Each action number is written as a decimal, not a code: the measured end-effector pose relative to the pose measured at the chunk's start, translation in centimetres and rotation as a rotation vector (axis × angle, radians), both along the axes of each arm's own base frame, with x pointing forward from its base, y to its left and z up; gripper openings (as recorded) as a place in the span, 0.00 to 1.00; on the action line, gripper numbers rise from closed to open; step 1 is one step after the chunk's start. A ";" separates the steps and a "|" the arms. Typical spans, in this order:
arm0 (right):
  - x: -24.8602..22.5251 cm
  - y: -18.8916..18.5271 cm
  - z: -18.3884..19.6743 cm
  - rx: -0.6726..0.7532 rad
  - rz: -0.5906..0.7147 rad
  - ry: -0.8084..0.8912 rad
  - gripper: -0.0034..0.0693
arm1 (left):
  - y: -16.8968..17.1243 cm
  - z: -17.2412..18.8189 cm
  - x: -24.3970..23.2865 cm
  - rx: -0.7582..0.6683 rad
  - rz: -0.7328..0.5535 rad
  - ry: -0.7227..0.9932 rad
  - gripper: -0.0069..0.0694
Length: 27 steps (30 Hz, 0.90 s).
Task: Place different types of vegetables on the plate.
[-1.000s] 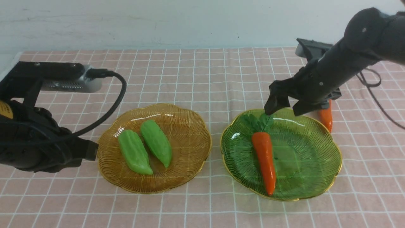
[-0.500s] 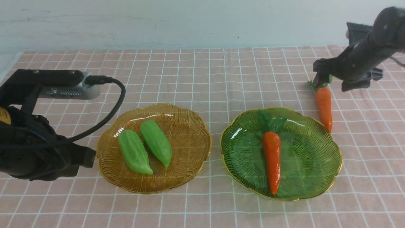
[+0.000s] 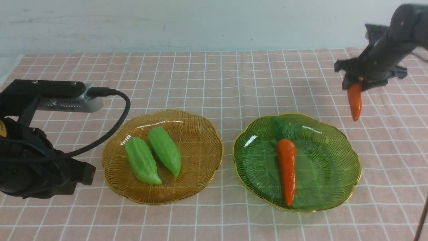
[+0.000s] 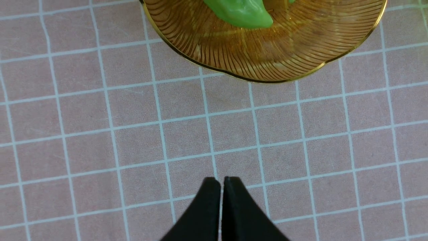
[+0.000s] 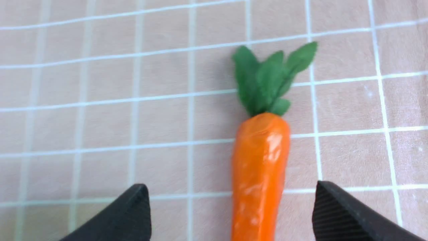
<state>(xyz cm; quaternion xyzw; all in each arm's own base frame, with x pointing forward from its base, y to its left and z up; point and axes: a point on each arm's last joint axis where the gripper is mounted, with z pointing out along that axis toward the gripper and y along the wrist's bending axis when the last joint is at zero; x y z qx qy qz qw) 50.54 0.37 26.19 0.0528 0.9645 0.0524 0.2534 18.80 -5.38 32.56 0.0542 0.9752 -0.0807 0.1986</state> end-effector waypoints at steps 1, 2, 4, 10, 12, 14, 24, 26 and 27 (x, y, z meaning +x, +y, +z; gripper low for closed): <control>-0.4 0.0 1.8 0.002 0.006 -0.026 0.47 | 0.0 0.1 -0.1 -0.001 0.000 -0.005 0.09; -0.9 0.1 3.1 0.004 0.012 -0.039 0.47 | 0.0 0.2 -0.2 -0.003 0.000 -0.014 0.09; -2.0 0.3 6.2 0.014 0.028 -0.093 0.47 | 0.1 0.4 -0.3 -0.006 0.001 -0.024 0.09; -6.7 1.9 10.8 0.090 0.084 -0.117 0.47 | 0.3 0.8 -0.8 -0.006 0.001 -0.052 0.09; -8.2 3.3 9.7 0.095 0.122 -0.056 0.47 | 0.3 1.0 -1.0 -0.005 0.001 -0.061 0.09; -9.9 5.8 6.7 0.086 0.189 0.067 0.47 | 0.4 1.1 -1.1 -0.005 0.001 -0.069 0.09; -11.4 8.8 -2.6 -0.003 0.252 0.360 0.47 | 0.4 1.2 -1.1 -0.001 0.001 -0.070 0.09; -11.4 8.9 -2.6 0.003 0.250 0.360 0.49 | 0.4 1.2 -1.1 0.000 0.000 -0.070 0.09; -11.4 8.9 -2.6 0.004 0.250 0.360 0.50 | 0.4 1.2 -1.1 0.001 -0.003 -0.070 0.09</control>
